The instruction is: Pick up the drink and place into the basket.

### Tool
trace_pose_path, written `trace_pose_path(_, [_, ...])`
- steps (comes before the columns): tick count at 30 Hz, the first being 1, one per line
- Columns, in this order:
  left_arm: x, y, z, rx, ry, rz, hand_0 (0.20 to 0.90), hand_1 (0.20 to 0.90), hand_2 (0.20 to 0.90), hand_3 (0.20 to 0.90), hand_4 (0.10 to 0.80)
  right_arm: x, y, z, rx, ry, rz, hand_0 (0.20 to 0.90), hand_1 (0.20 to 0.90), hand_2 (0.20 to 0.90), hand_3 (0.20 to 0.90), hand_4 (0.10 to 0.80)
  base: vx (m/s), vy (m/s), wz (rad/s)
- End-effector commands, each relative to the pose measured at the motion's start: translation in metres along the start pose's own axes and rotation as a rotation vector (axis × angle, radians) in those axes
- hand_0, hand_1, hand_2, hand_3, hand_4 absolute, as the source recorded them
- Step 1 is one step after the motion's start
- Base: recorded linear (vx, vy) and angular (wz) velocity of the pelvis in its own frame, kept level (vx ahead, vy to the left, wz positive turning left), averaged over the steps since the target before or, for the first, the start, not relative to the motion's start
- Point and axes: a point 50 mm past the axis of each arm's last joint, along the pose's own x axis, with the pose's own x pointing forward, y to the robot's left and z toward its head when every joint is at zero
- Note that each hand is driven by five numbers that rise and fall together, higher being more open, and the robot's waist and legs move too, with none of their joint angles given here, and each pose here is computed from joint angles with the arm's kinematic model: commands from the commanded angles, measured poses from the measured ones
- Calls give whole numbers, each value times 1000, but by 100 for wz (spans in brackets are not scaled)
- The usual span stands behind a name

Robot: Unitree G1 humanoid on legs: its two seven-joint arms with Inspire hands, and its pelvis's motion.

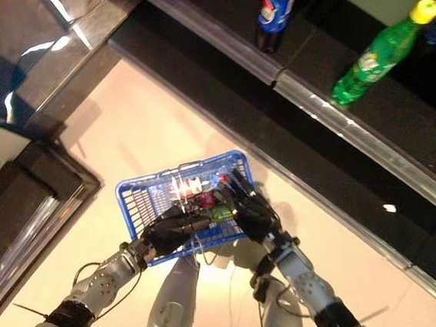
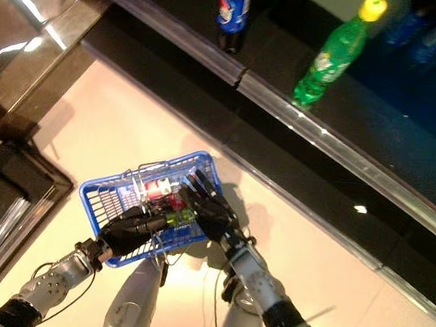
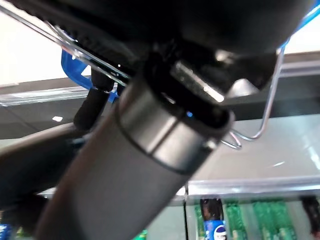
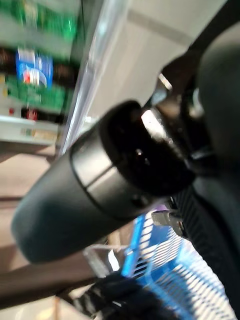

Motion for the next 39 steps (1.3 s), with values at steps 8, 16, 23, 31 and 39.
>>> trace_pose_path(8, [-40,33,-39,-88,-224,191,300,300,300,200,100,-53,-22,-38,76,29,-16,900,900,900,900,800,103,-12,-31])
trace_pose_path(16, [-99,93,-81,-110,-47,796,300,300,300,200,100,-126,-99,-87,56,263,-592,900,900,900,900,800,135,33,-23])
trace_pose_path(23, [-145,106,-113,-156,65,1028,300,300,300,200,100,-200,-127,-126,-136,671,-1095,900,900,900,900,800,83,-3,-19])
trace_pose_path(31, [-144,105,-122,-189,112,1103,300,300,300,200,100,-236,-118,-152,-175,971,-1183,900,900,900,900,800,1,-7,-24])
trace_pose_path(39, [-143,103,-129,-164,183,1149,300,300,300,200,100,-234,-117,-154,-215,1004,-1122,900,900,900,900,800,-30,-14,3])
